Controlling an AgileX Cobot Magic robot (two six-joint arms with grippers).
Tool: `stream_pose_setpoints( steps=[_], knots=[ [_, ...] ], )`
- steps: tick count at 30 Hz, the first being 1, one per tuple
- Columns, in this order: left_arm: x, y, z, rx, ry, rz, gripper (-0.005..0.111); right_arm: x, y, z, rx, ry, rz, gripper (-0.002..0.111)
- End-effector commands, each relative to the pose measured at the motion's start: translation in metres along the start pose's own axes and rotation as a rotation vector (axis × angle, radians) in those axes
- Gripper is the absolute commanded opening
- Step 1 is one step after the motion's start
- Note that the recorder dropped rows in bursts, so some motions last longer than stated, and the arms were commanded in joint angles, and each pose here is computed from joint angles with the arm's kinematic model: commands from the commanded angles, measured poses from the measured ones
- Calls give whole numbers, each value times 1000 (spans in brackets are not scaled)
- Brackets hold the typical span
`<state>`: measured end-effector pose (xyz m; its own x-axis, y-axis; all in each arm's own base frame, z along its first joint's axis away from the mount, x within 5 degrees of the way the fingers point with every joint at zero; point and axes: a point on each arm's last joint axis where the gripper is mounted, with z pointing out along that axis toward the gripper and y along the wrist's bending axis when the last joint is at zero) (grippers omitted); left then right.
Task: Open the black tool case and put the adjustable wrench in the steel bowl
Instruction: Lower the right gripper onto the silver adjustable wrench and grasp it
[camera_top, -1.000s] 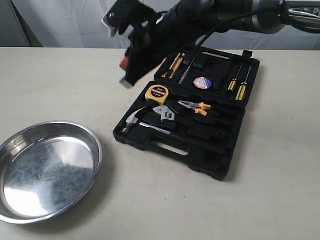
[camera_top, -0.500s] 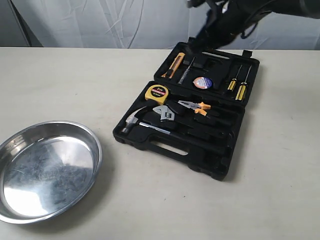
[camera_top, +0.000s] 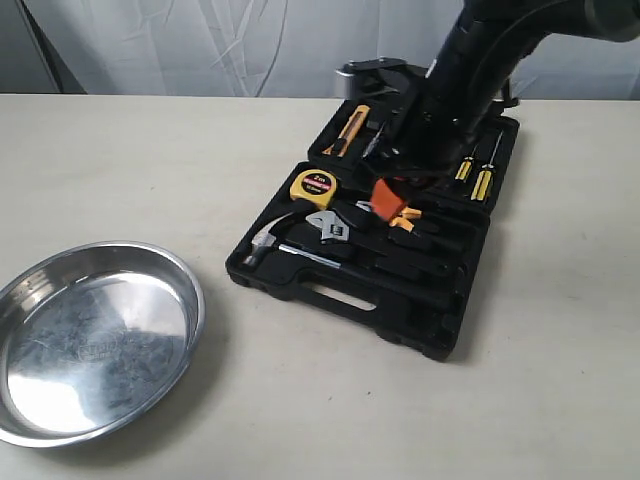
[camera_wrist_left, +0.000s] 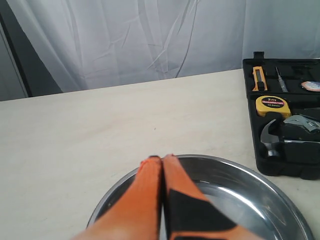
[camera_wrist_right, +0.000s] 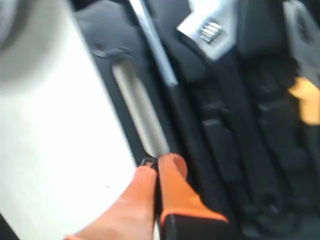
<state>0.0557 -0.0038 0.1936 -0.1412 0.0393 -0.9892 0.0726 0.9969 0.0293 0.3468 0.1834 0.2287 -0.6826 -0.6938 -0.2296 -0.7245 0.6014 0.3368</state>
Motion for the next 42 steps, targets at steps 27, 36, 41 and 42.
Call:
stream_pose_setpoints(
  steps=[27, 36, 41, 42],
  knots=[
    [1, 0, 0, 5, -7, 0, 0, -21, -16, 66, 343, 84, -297, 54],
    [1, 0, 0, 5, -7, 0, 0, -17, -30, 89, 377, 148, -326, 54],
    [1, 0, 0, 5, -7, 0, 0, -18, -34, 97, 380, 142, -327, 54],
    [1, 0, 0, 5, -7, 0, 0, -18, -35, 99, 382, 139, -328, 54]
  ],
)
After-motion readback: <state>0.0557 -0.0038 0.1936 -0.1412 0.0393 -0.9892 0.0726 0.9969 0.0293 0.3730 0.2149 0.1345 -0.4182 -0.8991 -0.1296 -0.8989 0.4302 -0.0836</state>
